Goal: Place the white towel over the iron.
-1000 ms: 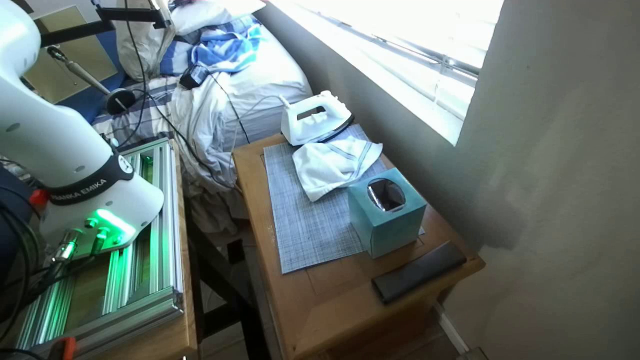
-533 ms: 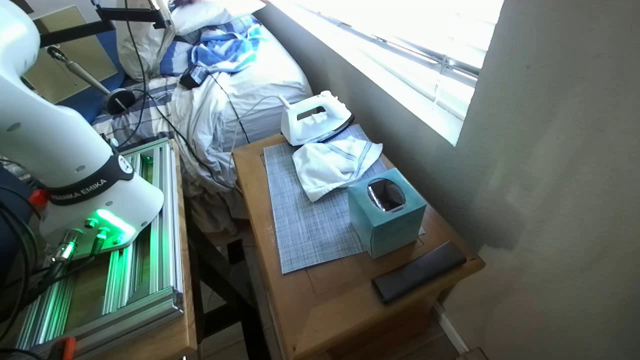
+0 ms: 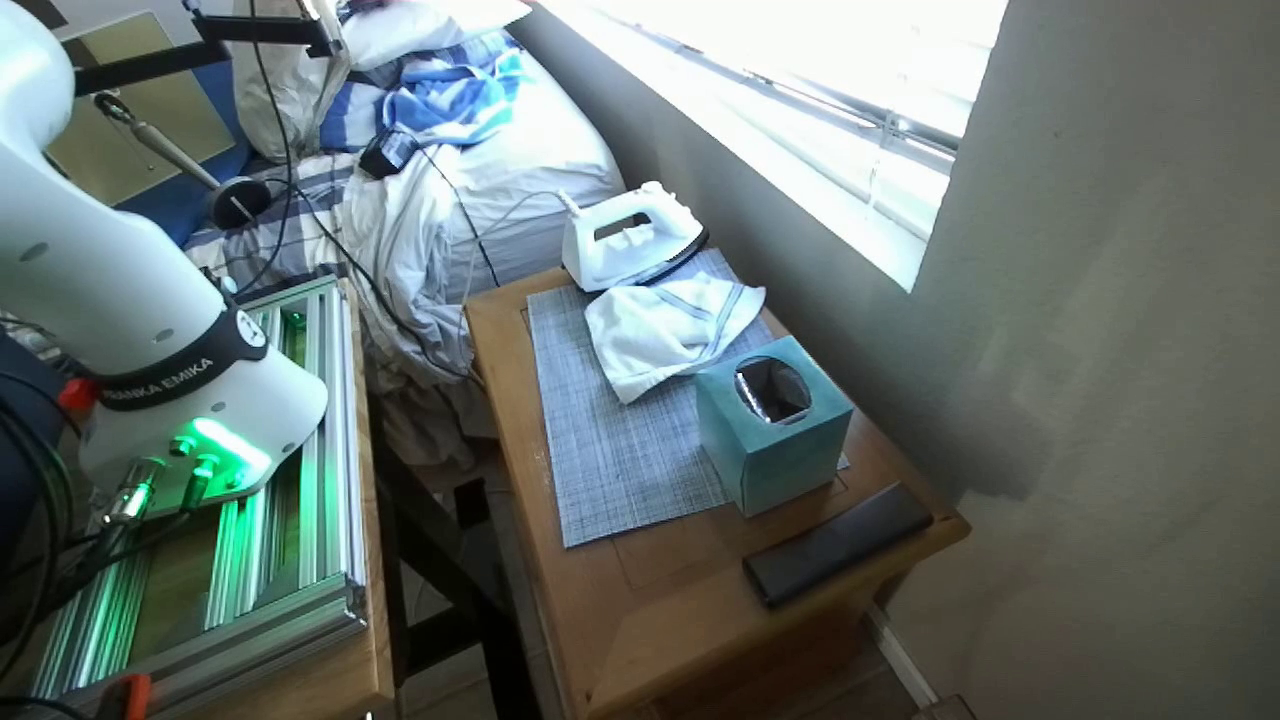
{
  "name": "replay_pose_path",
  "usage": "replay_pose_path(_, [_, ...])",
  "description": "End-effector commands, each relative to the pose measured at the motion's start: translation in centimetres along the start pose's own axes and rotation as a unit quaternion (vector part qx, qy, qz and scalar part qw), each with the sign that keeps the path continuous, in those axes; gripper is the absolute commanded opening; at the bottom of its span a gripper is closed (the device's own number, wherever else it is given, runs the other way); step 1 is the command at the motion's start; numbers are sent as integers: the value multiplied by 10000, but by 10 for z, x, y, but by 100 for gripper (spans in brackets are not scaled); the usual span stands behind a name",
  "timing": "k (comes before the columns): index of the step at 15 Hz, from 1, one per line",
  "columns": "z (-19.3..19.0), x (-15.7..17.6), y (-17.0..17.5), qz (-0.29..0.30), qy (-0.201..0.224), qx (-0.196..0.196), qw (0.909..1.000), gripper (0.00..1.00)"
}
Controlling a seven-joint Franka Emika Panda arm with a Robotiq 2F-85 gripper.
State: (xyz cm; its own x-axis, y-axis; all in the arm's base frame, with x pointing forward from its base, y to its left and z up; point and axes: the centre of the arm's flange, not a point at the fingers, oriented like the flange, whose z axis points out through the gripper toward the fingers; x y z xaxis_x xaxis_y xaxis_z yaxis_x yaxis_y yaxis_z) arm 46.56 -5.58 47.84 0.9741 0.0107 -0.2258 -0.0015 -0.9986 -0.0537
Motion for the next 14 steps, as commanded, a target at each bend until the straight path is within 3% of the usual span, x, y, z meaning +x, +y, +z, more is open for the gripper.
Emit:
replay_pose_path(1, [64, 39, -28, -449, -270, 188, 9985, 100])
replay_pose_path(10, [220, 122, -31, -274, -1479, 127, 9885, 100])
replay_pose_path(12, [229, 128, -27, -268, -1657, 143, 9857, 100])
replay_pose_path(13, [232, 106, -30, -335, -1515, 66, 9879, 100])
replay_pose_path(14, [238, 112, -29, -322, -1576, 73, 9870, 100])
